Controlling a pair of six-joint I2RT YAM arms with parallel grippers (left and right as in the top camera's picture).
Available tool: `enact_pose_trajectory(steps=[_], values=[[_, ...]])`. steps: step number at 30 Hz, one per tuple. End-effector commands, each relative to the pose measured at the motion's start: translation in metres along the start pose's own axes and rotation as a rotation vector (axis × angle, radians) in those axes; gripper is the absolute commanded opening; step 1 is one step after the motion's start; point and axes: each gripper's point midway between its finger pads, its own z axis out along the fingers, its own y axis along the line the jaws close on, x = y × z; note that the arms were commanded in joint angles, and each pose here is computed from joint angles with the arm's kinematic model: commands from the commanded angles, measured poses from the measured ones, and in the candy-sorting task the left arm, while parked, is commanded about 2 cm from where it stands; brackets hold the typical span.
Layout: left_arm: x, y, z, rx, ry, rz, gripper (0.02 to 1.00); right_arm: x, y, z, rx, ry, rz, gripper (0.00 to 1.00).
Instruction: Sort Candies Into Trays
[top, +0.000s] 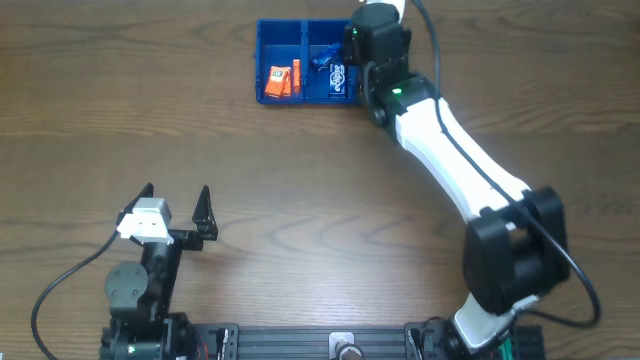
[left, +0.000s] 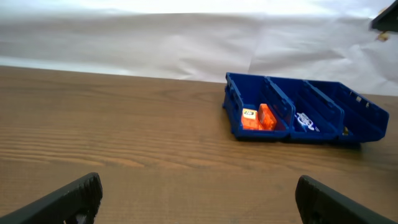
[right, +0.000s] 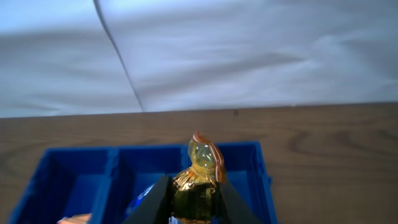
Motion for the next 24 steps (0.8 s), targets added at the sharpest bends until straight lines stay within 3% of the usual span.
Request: enact_pose_trajectory(steps=[1, 9, 11, 12, 14, 15, 19, 24], values=[[0.016, 0.000, 0.001, 0.009, 0.046, -0.007, 0.998, 0.038, -0.022, 0.041, 0.077, 0.043, -0.061, 0.143], [0.016, 0.000, 0.001, 0.009, 0.046, -0.007, 0.996, 0.057, -0.034, 0.056, 0.085, 0.083, -0.037, 0.143], [0.016, 0.000, 0.001, 0.009, 0.046, -0.007, 0.998, 0.058, -0.031, 0.056, 0.070, 0.090, -0.038, 0.209], [0.016, 0.000, 0.001, 0.009, 0.046, -0.007, 0.998, 0.059, -0.031, 0.056, 0.071, 0.091, -0.039, 0.332], [0.016, 0.000, 0.001, 0.009, 0.046, -0.007, 0.998, 0.060, -0.032, 0.056, 0.073, 0.098, -0.042, 0.814], [0.016, 0.000, 0.001, 0.009, 0.046, -0.007, 0.998, 0.061, -0.031, 0.056, 0.072, 0.101, -0.043, 0.998], [0.016, 0.000, 0.001, 0.009, 0.046, -0.007, 0.998, 0.042, -0.029, 0.036, 0.066, 0.091, -0.044, 1.000], [0.016, 0.000, 0.001, 0.009, 0.046, -0.007, 0.998, -0.063, -0.072, -0.095, 0.089, -0.034, -0.088, 1.000]])
